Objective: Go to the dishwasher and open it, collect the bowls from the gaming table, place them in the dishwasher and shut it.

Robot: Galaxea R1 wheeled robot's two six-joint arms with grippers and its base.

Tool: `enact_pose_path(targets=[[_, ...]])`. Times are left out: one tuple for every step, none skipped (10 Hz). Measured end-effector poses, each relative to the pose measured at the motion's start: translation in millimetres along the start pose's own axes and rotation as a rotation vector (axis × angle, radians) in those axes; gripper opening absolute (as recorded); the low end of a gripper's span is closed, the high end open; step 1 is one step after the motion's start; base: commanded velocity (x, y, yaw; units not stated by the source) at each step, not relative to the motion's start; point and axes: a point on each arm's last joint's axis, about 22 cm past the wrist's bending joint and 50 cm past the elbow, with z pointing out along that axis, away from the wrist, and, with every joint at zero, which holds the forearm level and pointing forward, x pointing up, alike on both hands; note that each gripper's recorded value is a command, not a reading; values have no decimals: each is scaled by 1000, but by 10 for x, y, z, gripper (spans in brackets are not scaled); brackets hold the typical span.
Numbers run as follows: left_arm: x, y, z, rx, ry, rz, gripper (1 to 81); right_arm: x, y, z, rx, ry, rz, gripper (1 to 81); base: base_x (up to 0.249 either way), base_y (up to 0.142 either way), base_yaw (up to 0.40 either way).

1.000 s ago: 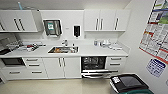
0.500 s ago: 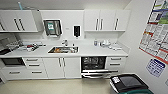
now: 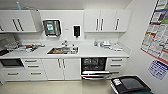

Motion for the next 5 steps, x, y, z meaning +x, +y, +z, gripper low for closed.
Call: enact_pose_path(targets=[[167,-21,15,3,17,10,10,186,-58,16,9,21,-11,10,141,0,0],[229,-8,16,-3,28,14,10,256,-90,18,19,37,-14,10,141,0,0],[135,-11,14,-1,17,8,10,186,-66,15,14,26,-10,10,141,0,0],[42,-14,10,2,5,2,10,70,-33,12,5,8,-4,10,139,0,0],[82,-6,23,1,9,5,10,98,-40,14,6,11,-6,10,134,0,0]])
